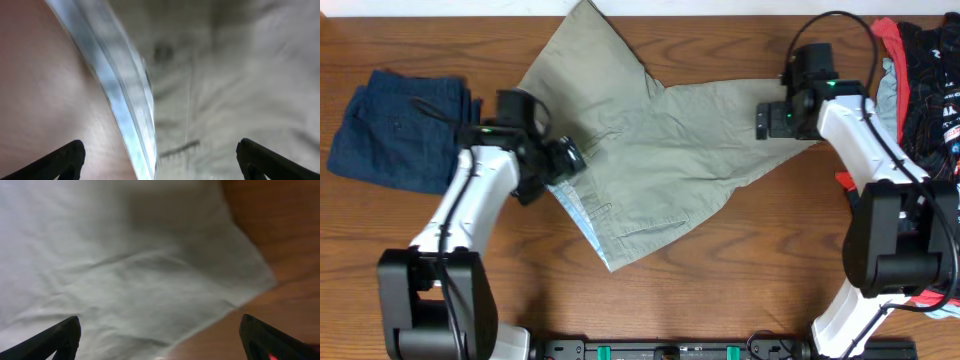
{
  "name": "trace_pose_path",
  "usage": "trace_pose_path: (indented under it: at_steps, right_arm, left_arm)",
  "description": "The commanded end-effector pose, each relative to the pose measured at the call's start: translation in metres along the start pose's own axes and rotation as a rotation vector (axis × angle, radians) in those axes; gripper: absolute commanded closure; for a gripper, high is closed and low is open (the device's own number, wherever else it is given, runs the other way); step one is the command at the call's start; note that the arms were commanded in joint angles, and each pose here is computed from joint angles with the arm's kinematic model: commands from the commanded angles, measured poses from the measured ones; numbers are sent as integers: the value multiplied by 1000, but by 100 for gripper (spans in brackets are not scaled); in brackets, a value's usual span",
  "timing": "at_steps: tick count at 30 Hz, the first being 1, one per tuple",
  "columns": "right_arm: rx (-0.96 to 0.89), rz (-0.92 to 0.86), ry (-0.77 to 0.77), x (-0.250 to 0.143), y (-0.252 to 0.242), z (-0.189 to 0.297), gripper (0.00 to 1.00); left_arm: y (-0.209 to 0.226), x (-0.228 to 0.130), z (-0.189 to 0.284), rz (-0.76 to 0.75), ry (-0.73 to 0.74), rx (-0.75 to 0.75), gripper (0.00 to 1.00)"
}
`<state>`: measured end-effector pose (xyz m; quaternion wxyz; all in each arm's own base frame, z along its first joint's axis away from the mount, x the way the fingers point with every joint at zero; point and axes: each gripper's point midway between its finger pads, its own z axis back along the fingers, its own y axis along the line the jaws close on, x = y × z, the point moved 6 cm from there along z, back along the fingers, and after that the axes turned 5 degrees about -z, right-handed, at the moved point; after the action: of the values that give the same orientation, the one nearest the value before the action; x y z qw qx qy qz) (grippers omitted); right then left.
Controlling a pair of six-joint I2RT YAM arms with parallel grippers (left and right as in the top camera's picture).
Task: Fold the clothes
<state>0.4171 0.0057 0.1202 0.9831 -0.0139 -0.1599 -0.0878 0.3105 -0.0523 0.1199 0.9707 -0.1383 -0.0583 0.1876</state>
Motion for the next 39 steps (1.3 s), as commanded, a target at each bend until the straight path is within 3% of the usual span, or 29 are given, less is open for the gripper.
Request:
trace_pose_path:
  at_steps: [1, 7, 10, 13, 19, 22, 25, 28, 30, 34, 39]
  right_arm:
    - [-34, -115, -29, 8, -23, 14, 1]
    - [-56, -168, 20, 1, -44, 14, 1]
    - [-63, -196, 38, -2, -47, 14, 1]
    - [-66, -211, 55, -5, -48, 14, 1]
    - [-62, -210, 71, -8, -47, 14, 1]
    - [-62, -212, 71, -8, -47, 14, 1]
    - [-59, -218, 74, -9, -47, 14, 1]
    - [-59, -218, 76, -9, -47, 14, 1]
    - [-59, -217, 77, -9, -47, 14, 3]
    - [-62, -217, 85, -11, -47, 14, 6]
    - [-81, -229, 96, -13, -55, 14, 9]
  left_arm:
    - [-2, -26, -17, 69, 84, 24, 2]
    - [-12, -56, -38, 72, 143, 18, 0]
    - [-19, -62, -49, 30, 122, -11, 6]
    - [-27, -59, -57, -11, 66, -55, 12]
    - [-31, -44, -62, -33, -48, -72, 13]
    - [-33, -41, -63, -36, -58, -82, 26]
    - [-32, -42, -65, -34, -51, -76, 52]
    - [-30, -42, -69, -31, -43, -63, 68]
    - [-26, -42, -72, -28, -44, -39, 93]
    - [-15, -53, -72, -12, 20, 12, 94]
    - [22, -94, -42, 4, 256, 144, 94]
